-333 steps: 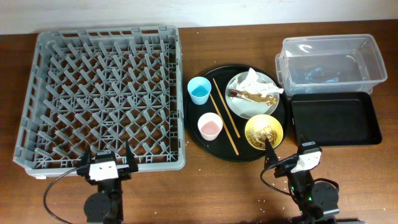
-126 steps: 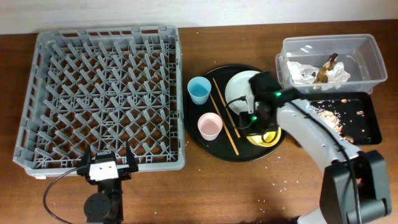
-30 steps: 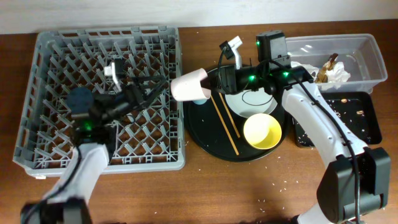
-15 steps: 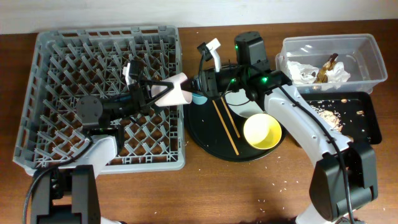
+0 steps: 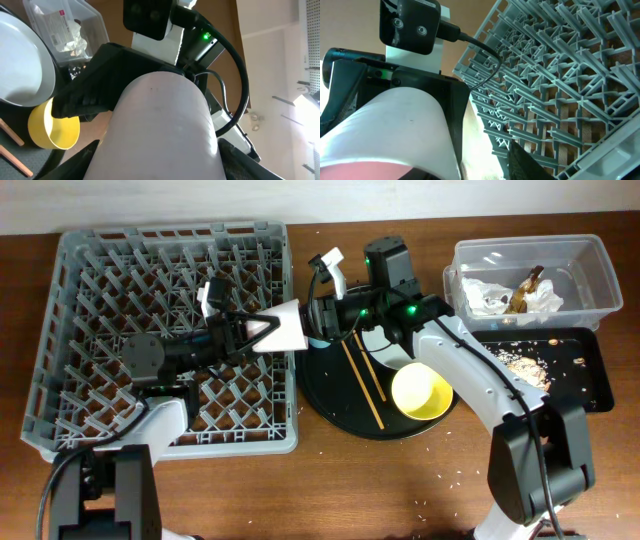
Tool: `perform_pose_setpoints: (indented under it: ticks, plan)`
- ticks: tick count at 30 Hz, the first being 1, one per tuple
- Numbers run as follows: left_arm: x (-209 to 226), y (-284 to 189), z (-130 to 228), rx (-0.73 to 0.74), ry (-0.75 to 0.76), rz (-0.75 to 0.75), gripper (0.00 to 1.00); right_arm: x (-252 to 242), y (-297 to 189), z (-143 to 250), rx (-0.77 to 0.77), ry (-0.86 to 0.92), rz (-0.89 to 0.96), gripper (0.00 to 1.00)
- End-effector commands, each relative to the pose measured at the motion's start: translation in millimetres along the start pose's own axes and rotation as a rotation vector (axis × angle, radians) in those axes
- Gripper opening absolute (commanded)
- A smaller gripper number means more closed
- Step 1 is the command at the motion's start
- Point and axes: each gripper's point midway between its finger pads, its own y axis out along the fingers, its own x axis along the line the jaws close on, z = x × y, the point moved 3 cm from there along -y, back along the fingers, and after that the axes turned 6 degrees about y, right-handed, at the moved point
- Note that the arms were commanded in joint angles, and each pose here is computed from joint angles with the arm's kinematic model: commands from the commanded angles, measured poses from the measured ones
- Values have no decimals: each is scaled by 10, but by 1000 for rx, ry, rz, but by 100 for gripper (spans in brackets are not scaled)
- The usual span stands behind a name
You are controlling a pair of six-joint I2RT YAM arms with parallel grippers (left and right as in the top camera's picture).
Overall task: Sort waste into correct bins and load items into the dishwasher rack
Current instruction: 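Place the pink cup upside down in the rack with the left gripper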
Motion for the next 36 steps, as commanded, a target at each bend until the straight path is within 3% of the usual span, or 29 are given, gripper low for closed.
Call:
perform_pose_setpoints:
  ticks: [1,4,5,9,14,19,22,25,28,31,34,36]
  plan:
    - [-38,-52,-41,-12,65,-2,63,-48,17,-18,-5,-7,15,47]
    - [-67,-221,-123,-49,255,-17,63,-266,-300,-151,-66,46,62,53]
    - [-59,-309,-169,-71,304,-32,58,-391,-484,-202,-98,81,89,53]
    - [-212,-450,-356,-83,407,-47,57,-678,-935,-248,-161,159,155,54]
    - [-343,-416,-890,-115,432,-113,54,-774,-990,-137,-133,144,201,62]
    - [-416,-416,-1217,-158,481,-239,53,-1032,-1057,-2,-127,243,380,98]
    - [-80,-443,-1278,-208,437,-482,53,-1067,-1071,-1,-131,245,406,98]
    - [215,-446,-1202,-160,432,-859,53,-1138,-1104,21,-135,259,460,98]
    - [347,-324,-967,-63,398,-1051,53,-1150,-1110,22,-136,259,469,99]
    - [577,-396,-362,145,237,-1290,53,-1217,-1145,44,-139,271,523,98]
    - [590,-295,-57,267,205,-1325,53,-1226,-1150,51,-138,275,530,99]
    - [637,-398,100,302,165,-1498,53,-1228,-1150,85,-128,290,532,99]
